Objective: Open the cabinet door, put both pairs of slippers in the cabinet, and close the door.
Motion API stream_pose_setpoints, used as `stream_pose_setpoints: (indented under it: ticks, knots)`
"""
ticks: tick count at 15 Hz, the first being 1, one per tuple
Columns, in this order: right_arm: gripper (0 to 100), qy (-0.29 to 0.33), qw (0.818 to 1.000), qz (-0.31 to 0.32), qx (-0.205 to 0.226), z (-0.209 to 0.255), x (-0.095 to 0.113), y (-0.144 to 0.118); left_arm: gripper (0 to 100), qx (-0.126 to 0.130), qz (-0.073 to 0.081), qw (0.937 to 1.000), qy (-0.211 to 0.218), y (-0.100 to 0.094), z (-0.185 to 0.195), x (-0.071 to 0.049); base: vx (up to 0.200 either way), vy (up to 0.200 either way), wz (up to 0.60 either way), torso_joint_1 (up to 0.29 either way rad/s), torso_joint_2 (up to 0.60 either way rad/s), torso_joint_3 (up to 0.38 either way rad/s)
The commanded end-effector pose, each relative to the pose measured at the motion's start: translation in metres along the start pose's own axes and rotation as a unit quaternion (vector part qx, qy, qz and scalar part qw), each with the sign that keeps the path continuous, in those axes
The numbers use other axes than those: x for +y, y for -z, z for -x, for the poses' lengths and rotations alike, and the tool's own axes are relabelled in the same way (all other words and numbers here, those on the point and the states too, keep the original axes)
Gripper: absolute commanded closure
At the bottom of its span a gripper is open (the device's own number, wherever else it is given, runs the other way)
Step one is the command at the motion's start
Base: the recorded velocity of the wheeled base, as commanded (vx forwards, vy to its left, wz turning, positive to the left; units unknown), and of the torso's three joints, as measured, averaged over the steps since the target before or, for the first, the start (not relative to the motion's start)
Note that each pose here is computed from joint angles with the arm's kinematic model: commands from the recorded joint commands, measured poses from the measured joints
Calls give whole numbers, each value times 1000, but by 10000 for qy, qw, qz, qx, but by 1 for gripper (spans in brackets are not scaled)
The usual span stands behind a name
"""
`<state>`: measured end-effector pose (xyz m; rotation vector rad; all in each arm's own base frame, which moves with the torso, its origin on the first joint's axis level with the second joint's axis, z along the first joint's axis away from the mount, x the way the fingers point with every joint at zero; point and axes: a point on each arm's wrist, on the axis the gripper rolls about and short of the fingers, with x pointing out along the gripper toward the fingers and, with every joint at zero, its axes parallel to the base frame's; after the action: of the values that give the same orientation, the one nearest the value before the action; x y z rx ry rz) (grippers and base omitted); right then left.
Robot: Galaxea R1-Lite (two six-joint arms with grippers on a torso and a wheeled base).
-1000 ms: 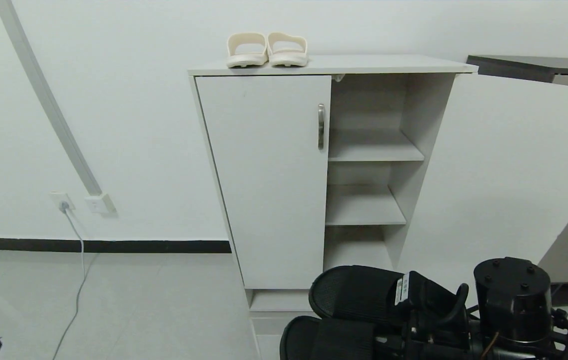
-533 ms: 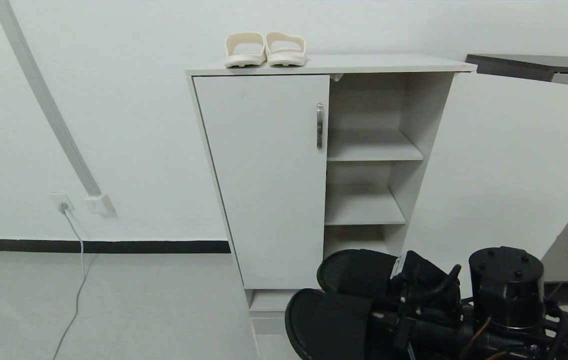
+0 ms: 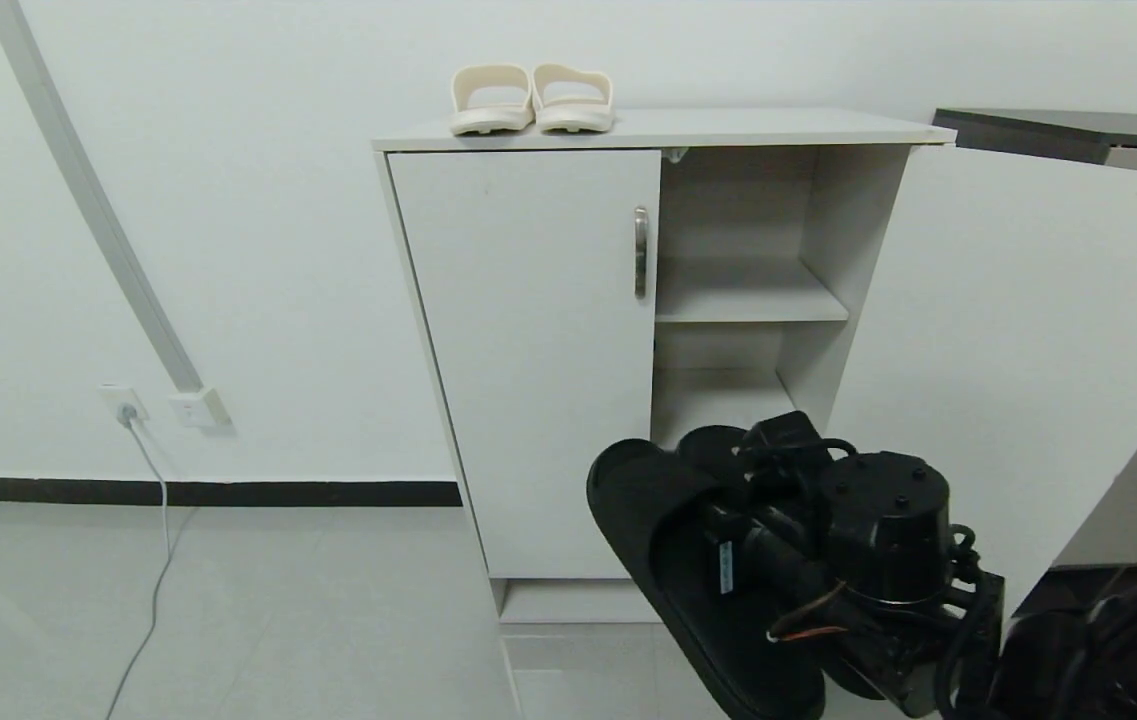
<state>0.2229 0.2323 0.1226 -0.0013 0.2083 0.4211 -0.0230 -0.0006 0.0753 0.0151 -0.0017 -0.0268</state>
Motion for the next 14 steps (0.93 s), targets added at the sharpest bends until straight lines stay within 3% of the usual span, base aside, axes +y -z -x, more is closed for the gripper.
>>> stream_pose_setpoints:
  ticks: [1,6,7,14]
  knots:
    - [100,281,9996,-19,-13,-23,18,8,100,15,-1,10000,12,0,0,0,0,0,0,0,0,0]
    - [100,1782,9839,12,-138,-58,31,24,100,15,-1,10000,4,0,0,0,0,0,0,0,0,0]
    - [100,1831,9829,-3,-163,-58,30,24,100,15,-1,10000,-3,0,0,0,0,0,0,0,0,0]
    - [100,2109,9773,-52,-213,-64,21,22,100,15,-1,10000,4,0,0,0,0,-200,0,4,2,2]
